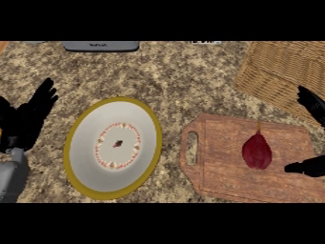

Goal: Pick the pear from the cutting board and place it in the basket

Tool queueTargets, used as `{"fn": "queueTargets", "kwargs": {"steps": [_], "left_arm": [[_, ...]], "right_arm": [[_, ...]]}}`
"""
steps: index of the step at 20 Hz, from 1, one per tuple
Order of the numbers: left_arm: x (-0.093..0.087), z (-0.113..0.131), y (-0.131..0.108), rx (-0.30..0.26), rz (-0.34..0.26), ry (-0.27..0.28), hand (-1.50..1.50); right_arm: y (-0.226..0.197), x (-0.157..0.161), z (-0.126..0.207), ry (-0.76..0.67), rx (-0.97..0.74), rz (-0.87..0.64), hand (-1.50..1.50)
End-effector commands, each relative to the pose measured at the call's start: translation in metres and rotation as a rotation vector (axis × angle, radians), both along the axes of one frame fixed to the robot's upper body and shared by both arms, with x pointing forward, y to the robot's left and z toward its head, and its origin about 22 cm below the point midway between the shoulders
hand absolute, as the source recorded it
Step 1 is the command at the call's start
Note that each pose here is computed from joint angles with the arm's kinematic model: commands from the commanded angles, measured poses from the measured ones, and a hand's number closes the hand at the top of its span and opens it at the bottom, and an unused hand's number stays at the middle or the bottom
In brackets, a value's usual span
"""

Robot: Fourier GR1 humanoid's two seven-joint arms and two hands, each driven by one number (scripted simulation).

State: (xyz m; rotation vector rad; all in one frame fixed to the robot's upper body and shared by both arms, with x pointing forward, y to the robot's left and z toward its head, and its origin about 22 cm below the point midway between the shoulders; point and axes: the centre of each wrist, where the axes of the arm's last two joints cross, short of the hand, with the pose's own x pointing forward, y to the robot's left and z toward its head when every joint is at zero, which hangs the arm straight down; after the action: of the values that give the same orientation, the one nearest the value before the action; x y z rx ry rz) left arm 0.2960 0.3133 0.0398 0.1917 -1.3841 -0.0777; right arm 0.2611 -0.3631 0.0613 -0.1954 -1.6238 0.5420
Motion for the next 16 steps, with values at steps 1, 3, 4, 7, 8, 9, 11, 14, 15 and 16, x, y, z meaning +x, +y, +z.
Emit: {"fn": "queueTargets", "kwargs": {"steps": [1,3,4,7,8,9,11,14,15,16], "left_arm": [[-0.006,0.004,0.002,-0.006,-0.002,-0.010,0.00],[-0.003,-0.002,0.001,-0.012,0.006,-0.004,0.00],[0.000,0.000,0.009,-0.009,0.022,0.008,0.00],[0.003,-0.007,0.015,-0.005,-0.003,-0.005,0.00],[-0.009,0.004,0.001,-0.005,-0.006,-0.003,0.00],[-0.011,-0.004,0.004,-0.005,0.020,-0.011,0.00],[0.004,-0.001,-0.005,-0.002,-0.001,-0.010,0.00],[0.004,-0.014,-0.001,-0.006,0.004,-0.004,0.00],[-0.002,0.002,0.003,-0.006,0.014,0.011,0.00],[-0.003,-0.006,0.001,-0.013,0.007,0.011,0.00]], "right_arm": [[0.025,0.010,-0.012,0.050,-0.054,0.018,-1.50],[0.009,0.017,-0.023,0.081,-0.089,0.043,-1.50],[0.017,0.006,-0.023,0.101,-0.096,0.057,-1.50],[0.028,0.015,-0.027,0.088,-0.116,0.051,-1.50],[0.027,0.021,-0.034,0.110,-0.128,0.064,-1.50],[0.008,0.017,-0.041,0.118,-0.111,0.059,-1.50],[-0.008,0.026,-0.040,0.092,-0.116,0.057,-1.50],[-0.005,0.015,-0.039,0.089,-0.102,0.069,-1.50],[-0.015,-0.003,-0.026,0.076,-0.103,0.070,-1.50],[-0.010,0.009,-0.040,0.076,-0.090,0.075,-1.50]]}}
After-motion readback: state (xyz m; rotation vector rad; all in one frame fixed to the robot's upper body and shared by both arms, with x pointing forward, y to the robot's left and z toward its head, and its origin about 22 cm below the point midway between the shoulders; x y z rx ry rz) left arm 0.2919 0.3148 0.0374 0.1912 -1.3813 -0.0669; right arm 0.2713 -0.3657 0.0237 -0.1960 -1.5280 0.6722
